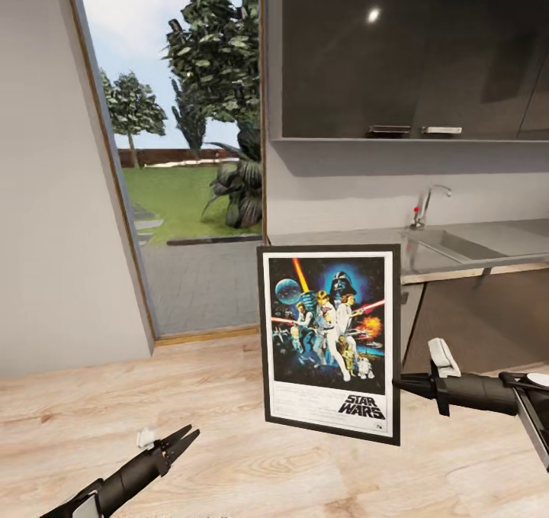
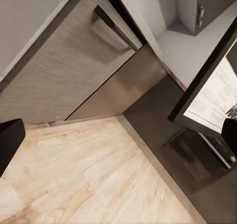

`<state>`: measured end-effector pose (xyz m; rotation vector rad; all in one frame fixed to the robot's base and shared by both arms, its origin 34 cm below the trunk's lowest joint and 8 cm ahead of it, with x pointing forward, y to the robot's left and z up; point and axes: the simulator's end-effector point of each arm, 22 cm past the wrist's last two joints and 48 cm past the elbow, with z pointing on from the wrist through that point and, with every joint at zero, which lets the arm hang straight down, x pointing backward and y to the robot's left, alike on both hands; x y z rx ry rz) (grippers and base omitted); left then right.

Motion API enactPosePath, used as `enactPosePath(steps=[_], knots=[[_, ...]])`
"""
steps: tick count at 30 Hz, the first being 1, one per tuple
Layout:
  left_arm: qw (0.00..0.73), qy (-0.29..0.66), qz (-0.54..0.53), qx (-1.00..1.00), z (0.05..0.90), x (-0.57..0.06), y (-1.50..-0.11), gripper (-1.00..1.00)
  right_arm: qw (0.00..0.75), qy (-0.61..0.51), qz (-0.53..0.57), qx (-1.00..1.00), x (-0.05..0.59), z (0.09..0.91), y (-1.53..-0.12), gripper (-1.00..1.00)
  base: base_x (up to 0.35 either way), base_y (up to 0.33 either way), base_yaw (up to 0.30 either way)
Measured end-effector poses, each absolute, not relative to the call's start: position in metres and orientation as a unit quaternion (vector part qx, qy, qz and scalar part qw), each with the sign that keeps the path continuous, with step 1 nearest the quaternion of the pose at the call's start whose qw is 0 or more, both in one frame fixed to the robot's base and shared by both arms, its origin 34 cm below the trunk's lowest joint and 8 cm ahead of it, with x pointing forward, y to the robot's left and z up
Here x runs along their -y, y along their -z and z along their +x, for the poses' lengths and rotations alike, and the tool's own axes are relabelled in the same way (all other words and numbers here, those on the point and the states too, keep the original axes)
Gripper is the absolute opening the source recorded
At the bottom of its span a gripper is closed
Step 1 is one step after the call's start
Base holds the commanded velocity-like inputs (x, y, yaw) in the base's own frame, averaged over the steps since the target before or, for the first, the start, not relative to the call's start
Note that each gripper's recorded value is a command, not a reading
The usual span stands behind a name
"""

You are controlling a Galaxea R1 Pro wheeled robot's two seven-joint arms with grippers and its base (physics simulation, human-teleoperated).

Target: Pick up the poster from the kitchen countertop and hang it on one of the wall nails in the kitchen.

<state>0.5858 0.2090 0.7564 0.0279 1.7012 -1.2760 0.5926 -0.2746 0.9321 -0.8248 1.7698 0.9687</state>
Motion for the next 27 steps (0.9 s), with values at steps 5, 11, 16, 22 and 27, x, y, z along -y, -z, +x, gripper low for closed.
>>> enactPosePath(steps=[5, 11, 16, 22, 27], knots=[[0.486, 0.524, 0.011, -0.699, 0.586, -0.209, -0.756, 1.0, 0.463, -0.394, -0.336, -0.72, 0.274, 0.593, -0.932, -1.0, 0.0, 0.0, 0.29], [0.486, 0.525, 0.011, -0.699, 0.586, -0.209, -0.756, 1.0, 0.463, -0.394, -0.335, -0.72, 0.274, 0.593, -0.932, -1.0, 0.0, 0.0, 0.291], [0.486, 0.525, 0.011, -0.699, 0.586, -0.208, -0.761, 1.0, 0.463, -0.394, -0.335, -0.72, 0.274, 0.593, -0.937, -1.0, 0.0, 0.0, 0.12], [0.477, 0.532, 0.003, -0.7, 0.586, -0.207, -0.77, 1.0, 0.463, -0.394, -0.334, -0.72, 0.274, 0.593, -0.946, -1.0, 0.0, 0.0, 0.011], [0.469, 0.536, -0.004, -0.702, 0.585, -0.207, -0.775, 1.0, 0.46, -0.395, -0.333, -0.722, 0.274, 0.594, -0.951, -1.0, 0.0, 0.0, 0.0]])
